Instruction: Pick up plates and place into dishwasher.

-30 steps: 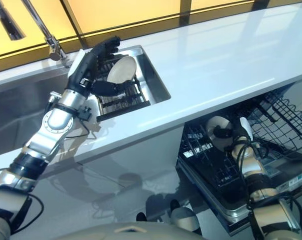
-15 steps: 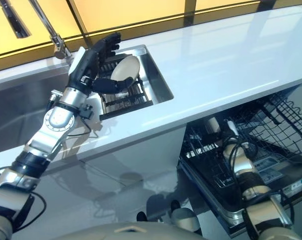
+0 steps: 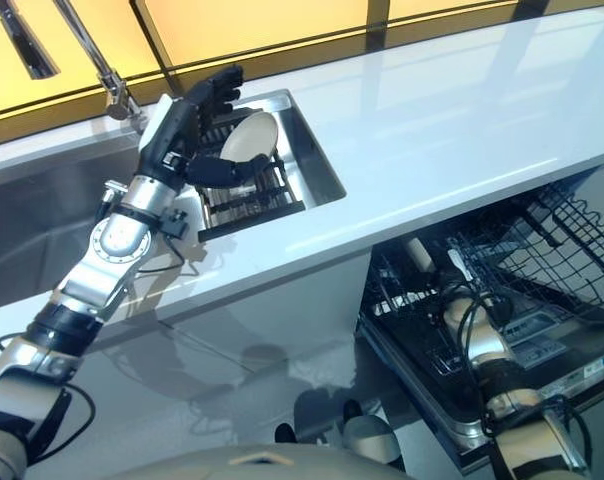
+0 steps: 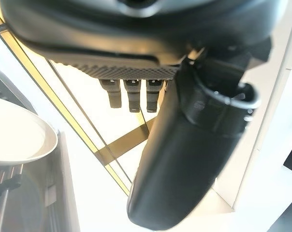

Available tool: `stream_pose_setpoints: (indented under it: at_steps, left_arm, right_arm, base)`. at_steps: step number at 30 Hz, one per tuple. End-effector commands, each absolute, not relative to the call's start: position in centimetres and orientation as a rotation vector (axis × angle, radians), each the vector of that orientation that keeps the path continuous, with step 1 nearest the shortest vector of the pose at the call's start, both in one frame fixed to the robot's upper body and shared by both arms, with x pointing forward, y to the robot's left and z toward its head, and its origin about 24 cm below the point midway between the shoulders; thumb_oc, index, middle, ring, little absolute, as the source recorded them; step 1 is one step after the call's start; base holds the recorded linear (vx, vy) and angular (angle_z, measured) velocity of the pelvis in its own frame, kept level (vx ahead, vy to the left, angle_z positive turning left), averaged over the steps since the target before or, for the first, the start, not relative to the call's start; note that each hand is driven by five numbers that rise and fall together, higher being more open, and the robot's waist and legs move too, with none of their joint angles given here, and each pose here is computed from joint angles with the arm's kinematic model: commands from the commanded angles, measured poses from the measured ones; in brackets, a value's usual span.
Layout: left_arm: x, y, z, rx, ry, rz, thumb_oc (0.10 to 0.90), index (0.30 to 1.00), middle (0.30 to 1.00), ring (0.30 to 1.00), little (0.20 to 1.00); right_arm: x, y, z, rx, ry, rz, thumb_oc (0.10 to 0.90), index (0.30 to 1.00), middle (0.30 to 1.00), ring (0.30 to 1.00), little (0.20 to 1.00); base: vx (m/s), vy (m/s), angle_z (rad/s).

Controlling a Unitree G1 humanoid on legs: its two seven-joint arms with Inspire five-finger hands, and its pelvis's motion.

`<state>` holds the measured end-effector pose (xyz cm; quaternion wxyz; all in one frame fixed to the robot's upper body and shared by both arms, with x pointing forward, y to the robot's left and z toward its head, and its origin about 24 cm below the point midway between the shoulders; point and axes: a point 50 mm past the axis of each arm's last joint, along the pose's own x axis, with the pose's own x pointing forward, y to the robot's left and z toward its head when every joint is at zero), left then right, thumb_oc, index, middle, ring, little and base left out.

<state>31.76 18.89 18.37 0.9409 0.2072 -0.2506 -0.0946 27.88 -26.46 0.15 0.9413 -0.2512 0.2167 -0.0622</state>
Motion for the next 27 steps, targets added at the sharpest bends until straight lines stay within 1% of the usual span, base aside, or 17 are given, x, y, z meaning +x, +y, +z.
stream_pose_setpoints:
  at_steps: [1,9,21,27]
  left_arm:
    - [31.3,18.9,23.3,0.398,-0.741,-0.149,0.8,0.9,0.9,0.9,0.9]
    - [30.7,20.1,23.1,0.419,-0.744,-0.106,0.8,0.9,0.9,0.9,0.9]
    - [30.3,21.3,22.5,0.434,-0.728,-0.059,0.8,0.9,0.9,0.9,0.9]
    - [30.2,21.6,22.4,0.439,-0.725,-0.035,0.8,0.9,0.9,0.9,0.9]
  right_arm:
    - [29.8,-27.1,5.6,-0.598,0.167,-0.156,0.8,0.9,0.9,0.9,0.9]
    - [27.3,-28.8,7.7,-0.692,0.03,-0.256,0.8,0.9,0.9,0.9,0.9]
    - [24.9,-28.5,11.5,-0.735,-0.26,-0.303,0.8,0.9,0.9,0.9,0.9]
    - [24.3,-27.9,12.8,-0.703,-0.369,-0.29,0.8,0.9,0.9,0.9,0.9]
  base:
    - [0.0,0.0,0.0]
    - [-0.02,0.015,-0.06]
    - [0.0,0.017,-0.08]
    - [0.0,0.0,0.0]
